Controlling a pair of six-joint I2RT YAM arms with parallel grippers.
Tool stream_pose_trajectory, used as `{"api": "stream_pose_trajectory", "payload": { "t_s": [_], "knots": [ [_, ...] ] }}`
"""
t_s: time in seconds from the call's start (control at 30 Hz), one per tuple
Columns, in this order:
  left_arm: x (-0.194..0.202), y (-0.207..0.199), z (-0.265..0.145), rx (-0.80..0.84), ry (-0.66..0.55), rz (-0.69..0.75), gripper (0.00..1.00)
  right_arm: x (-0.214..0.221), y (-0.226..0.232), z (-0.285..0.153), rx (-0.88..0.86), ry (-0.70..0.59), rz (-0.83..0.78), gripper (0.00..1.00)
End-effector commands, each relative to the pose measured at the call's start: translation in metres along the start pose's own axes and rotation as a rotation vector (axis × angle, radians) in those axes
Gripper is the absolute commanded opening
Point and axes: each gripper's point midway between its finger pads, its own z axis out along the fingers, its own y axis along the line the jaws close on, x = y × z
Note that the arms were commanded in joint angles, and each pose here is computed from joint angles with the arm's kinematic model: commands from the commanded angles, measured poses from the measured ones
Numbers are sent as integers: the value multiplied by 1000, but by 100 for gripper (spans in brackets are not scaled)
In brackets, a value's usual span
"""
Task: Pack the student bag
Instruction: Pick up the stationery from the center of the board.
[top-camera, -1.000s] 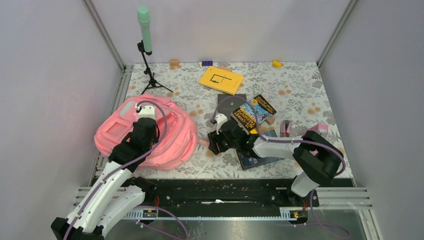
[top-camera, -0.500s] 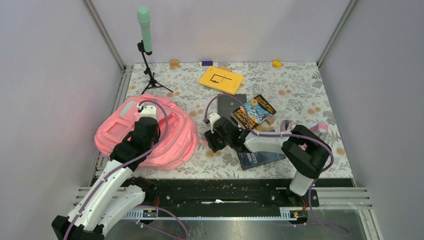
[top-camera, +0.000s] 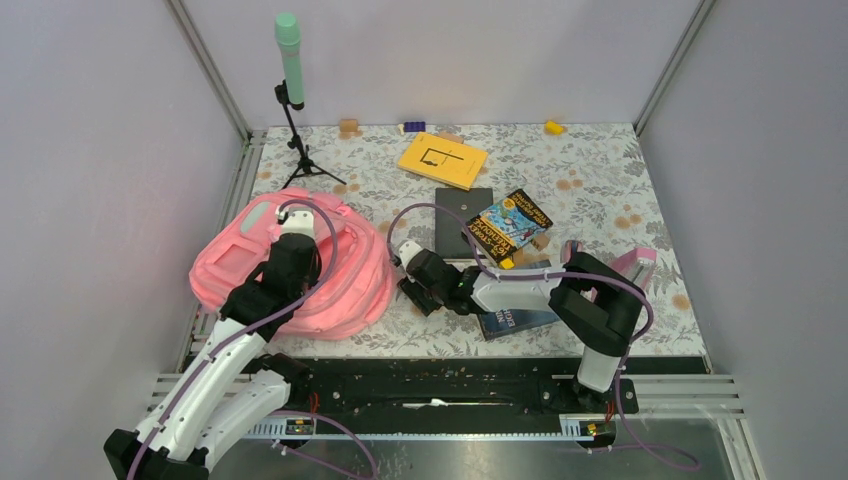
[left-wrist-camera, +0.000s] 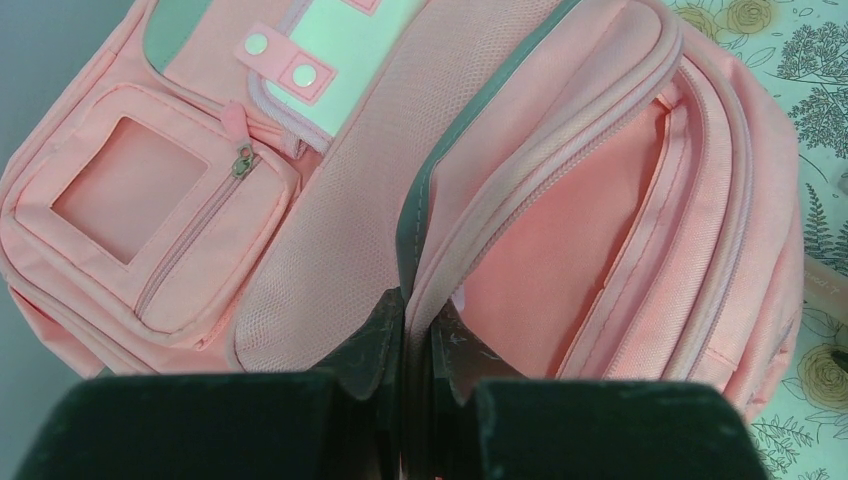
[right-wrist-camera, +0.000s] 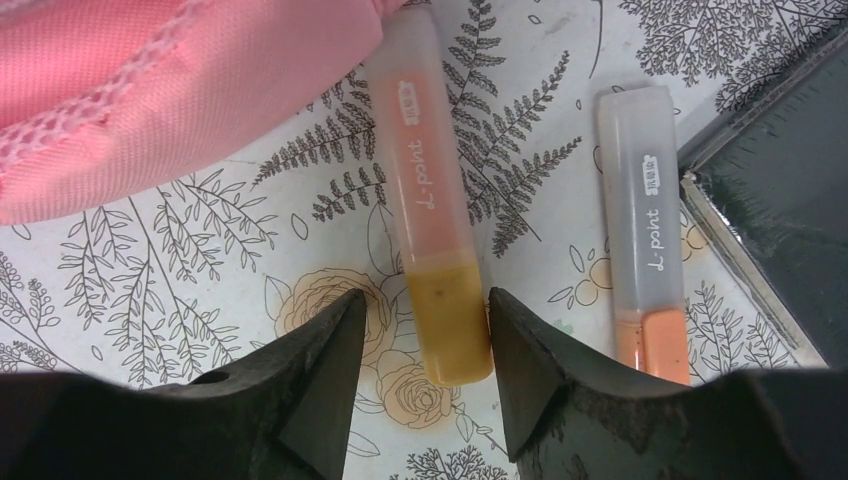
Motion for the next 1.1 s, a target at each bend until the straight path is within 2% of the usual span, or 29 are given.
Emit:
{"api": "stream_pose_trajectory", "payload": {
  "t_s": [0.0, 0.2, 0.43, 0.67, 0.77, 0.9, 0.93, 0.97, 1.07],
  "knots": [
    [-42, -7, -6, 38, -130, -69, 0, -11, 6, -2, -10, -13, -27, 55],
    [-42, -7, -7, 38, -131, -70, 0, -7, 13, 4, -45, 14, -36, 50],
    [-43, -6, -8, 38, -136, -71, 0, 4, 19, 0, -75, 55, -2, 52],
    [-43, -9, -7, 51, -131, -64, 0, 10, 12, 1, -28, 69, 32, 45],
    [-43, -10, -6, 54, -132, -62, 0, 10, 9, 1, -11, 55, 41, 37],
    [-44, -14, -7, 82, -137, -56, 0, 9, 4, -3, 18, 43, 53, 8],
    [-44, -16, -7, 95, -136, -52, 0, 10, 3, -5, 19, 40, 54, 3],
    [-45, -21, -9, 125, -136, -45, 0, 4, 3, -6, 17, 0, 68, 0],
    [-49, -31, -14, 197, -162, -37, 0, 3, -4, -17, 45, -50, 97, 0]
  ]
}}
